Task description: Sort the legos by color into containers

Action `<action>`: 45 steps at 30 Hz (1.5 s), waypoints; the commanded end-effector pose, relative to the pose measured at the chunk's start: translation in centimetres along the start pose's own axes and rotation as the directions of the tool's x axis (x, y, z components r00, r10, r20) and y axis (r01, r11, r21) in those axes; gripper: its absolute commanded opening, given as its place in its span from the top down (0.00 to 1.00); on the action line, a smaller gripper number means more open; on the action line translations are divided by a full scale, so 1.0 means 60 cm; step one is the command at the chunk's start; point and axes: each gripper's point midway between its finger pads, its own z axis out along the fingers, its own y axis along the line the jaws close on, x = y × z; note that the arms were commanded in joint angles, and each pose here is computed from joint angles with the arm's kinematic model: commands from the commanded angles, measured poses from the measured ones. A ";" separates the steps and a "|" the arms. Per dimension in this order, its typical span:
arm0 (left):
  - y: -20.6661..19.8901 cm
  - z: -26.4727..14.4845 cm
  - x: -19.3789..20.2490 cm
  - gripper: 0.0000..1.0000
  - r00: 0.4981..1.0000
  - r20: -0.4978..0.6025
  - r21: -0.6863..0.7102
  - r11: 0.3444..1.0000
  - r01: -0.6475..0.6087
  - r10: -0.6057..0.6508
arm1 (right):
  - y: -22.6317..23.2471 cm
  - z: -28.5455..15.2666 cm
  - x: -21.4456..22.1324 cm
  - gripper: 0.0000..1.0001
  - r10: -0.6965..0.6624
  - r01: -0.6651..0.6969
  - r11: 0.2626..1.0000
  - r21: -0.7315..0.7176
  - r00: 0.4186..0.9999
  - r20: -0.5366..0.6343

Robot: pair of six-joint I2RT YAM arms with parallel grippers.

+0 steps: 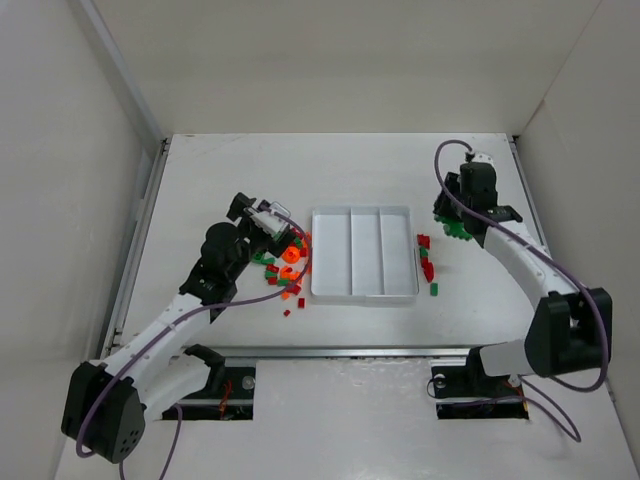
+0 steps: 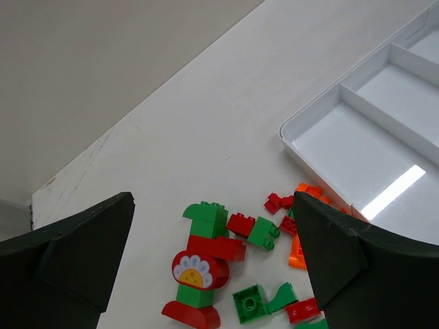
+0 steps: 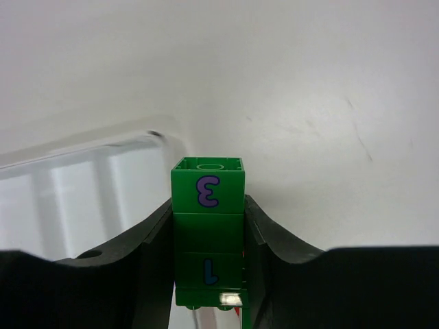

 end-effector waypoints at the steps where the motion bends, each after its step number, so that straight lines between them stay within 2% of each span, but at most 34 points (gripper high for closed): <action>1: 0.004 0.015 -0.076 0.00 0.992 0.119 0.038 0.999 0.037 -0.041 | 0.130 -0.080 -0.122 1.00 -0.144 0.235 0.925 -0.298 0.944 0.298; 2: -0.001 0.023 -0.076 0.00 0.992 0.113 0.056 0.997 0.047 -0.053 | 0.185 -0.109 -0.128 1.00 -0.151 0.299 0.861 -0.411 0.922 0.356; 4: -0.007 0.032 -0.108 0.00 0.984 0.152 0.105 0.992 0.075 -0.090 | 0.233 -0.145 -0.138 1.00 -0.140 0.358 0.789 -0.499 0.896 0.421; 5: -0.010 0.036 -0.118 0.00 0.981 0.161 0.124 0.988 0.088 -0.107 | 0.262 -0.165 -0.136 1.00 -0.124 0.381 0.730 -0.567 0.890 0.438; 6: -0.016 0.045 -0.121 0.00 0.979 0.158 0.150 0.983 0.103 -0.127 | 0.297 -0.196 -0.153 1.00 -0.083 0.420 0.671 -0.611 0.861 0.502; 8: -0.024 0.049 -0.158 0.00 0.965 0.195 0.212 0.968 0.134 -0.176 | 0.340 -0.244 -0.169 1.00 -0.008 0.457 0.583 -0.672 0.830 0.558; 9: -0.030 0.055 -0.161 0.00 0.962 0.193 0.235 0.961 0.144 -0.191 | 0.373 -0.289 -0.177 1.00 0.057 0.518 0.495 -0.698 0.782 0.621; 11: -0.043 0.053 -0.195 0.00 0.949 0.228 0.300 0.943 0.145 -0.219 | 0.400 -0.332 -0.183 1.00 0.180 0.525 0.430 -0.734 0.747 0.640; 12: -0.044 0.051 -0.204 0.00 0.944 0.237 0.315 0.938 0.148 -0.229 | 0.401 -0.334 -0.182 1.00 0.194 0.501 0.423 -0.755 0.763 0.616; 13: -0.047 0.054 -0.206 0.00 0.942 0.233 0.326 0.932 0.159 -0.242 | 0.416 -0.364 -0.196 1.00 0.270 0.508 0.395 -0.765 0.732 0.625; 15: -0.051 0.049 -0.235 0.00 0.927 0.251 0.348 0.920 0.183 -0.280 | 0.431 -0.372 -0.187 1.00 0.342 0.452 0.360 -0.816 0.750 0.566; 16: -0.054 0.052 -0.237 0.00 0.918 0.234 0.359 0.906 0.225 -0.320 | 0.438 -0.401 -0.195 1.00 0.414 0.446 0.340 -0.828 0.720 0.557; 20: -0.071 0.052 -0.274 0.00 0.882 0.236 0.410 0.865 0.291 -0.409 | 0.466 -0.402 -0.178 1.00 0.508 0.339 0.324 -0.883 0.726 0.465; 23: -0.070 0.057 -0.296 0.00 0.855 0.246 0.423 0.845 0.328 -0.456 | 0.493 -0.402 -0.172 1.00 0.525 0.300 0.317 -0.900 0.734 0.430; 26: -0.069 0.053 -0.316 0.00 0.820 0.251 0.437 0.816 0.378 -0.514 | 0.499 -0.400 -0.172 1.00 0.542 0.264 0.330 -0.906 0.733 0.411; 29: -0.070 0.048 -0.329 0.03 0.799 0.250 0.458 0.794 0.399 -0.546 | 0.491 -0.389 -0.180 1.00 0.564 0.208 0.374 -0.904 0.723 0.400; 31: -0.075 0.045 -0.331 0.09 0.792 0.238 0.477 0.778 0.409 -0.562 | 0.494 -0.383 -0.175 1.00 0.559 0.189 0.390 -0.901 0.729 0.394; 35: -0.079 0.049 -0.327 0.15 0.781 0.214 0.483 0.759 0.437 -0.586 | 0.495 -0.380 -0.171 1.00 0.558 0.175 0.399 -0.900 0.732 0.391; 45: -0.067 0.066 -0.337 0.15 0.769 0.235 0.460 0.765 0.451 -0.594 | 0.515 -0.382 -0.148 1.00 0.550 0.137 0.409 -0.902 0.752 0.363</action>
